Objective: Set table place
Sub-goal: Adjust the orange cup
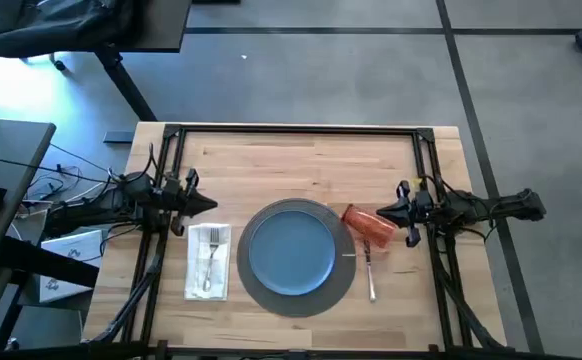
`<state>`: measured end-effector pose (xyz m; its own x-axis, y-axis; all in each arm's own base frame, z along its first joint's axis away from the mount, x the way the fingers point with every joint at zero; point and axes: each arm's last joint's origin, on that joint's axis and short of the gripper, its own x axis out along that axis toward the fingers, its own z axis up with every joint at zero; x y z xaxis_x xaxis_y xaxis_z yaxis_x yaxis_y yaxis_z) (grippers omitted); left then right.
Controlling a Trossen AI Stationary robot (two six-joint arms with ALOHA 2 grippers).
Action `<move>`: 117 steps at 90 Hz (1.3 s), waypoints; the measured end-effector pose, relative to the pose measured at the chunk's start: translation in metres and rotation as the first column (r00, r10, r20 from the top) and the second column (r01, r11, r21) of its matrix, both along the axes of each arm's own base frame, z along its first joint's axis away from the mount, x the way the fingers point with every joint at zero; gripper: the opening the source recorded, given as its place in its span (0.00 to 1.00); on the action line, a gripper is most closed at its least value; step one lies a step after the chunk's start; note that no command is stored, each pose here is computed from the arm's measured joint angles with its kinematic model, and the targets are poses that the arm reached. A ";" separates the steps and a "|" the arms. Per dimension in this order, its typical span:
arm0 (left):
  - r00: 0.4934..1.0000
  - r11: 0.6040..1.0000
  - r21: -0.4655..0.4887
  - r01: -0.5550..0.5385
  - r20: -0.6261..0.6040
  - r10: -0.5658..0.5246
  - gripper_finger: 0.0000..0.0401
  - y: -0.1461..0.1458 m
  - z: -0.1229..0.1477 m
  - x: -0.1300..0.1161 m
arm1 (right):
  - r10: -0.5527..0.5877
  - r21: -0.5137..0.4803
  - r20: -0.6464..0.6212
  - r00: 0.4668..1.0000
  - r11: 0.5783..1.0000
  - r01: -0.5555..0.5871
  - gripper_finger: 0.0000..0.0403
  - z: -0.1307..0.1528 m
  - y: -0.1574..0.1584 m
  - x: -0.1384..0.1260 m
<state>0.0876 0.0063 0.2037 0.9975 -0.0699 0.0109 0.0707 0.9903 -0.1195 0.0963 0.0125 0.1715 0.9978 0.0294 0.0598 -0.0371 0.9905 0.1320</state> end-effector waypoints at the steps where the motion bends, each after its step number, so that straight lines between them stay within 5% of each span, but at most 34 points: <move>1: 1.000 1.000 0.000 0.001 0.000 -0.001 0.00 0.000 0.000 0.000 | 0.000 0.000 0.000 1.000 1.000 0.000 0.00 0.000 0.000 0.000; 38: 0.999 0.999 -0.010 0.048 -0.001 -0.048 0.00 -0.001 0.000 0.000 | -0.017 0.169 -0.002 1.000 0.985 0.017 0.00 0.000 -0.001 0.000; 49: 0.999 0.999 -0.022 0.049 -0.002 -0.049 0.00 -0.001 0.000 0.000 | -0.013 0.133 0.009 1.000 0.991 0.012 0.00 0.008 -0.001 -0.002; 79: 0.996 0.996 -0.067 0.065 -0.051 -0.069 0.00 -0.002 -0.004 0.000 | -0.010 0.214 -0.234 0.972 0.975 0.062 0.15 0.060 0.003 -0.005; 93: 0.996 0.996 -0.067 0.065 -0.052 -0.069 0.00 -0.002 -0.004 0.000 | -0.309 0.090 -0.510 0.803 0.909 0.408 0.29 0.077 -0.003 0.006; 109: 0.993 0.993 -0.057 0.105 -0.051 -0.108 0.00 -0.003 -0.004 0.000 | -0.450 0.021 -0.716 0.534 0.750 0.661 0.42 0.096 -0.009 0.023; 117: 0.992 0.993 -0.053 0.110 -0.052 -0.113 0.00 -0.003 -0.005 0.000 | -0.507 -0.024 -0.771 0.384 0.626 0.779 0.47 0.099 -0.015 0.029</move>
<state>0.0872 0.0031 0.1992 0.9827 -0.1814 -0.0369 0.1724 0.9694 -0.1750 0.1253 -0.0023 0.2704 0.4360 -0.5233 -0.7321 0.8232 0.5607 0.0894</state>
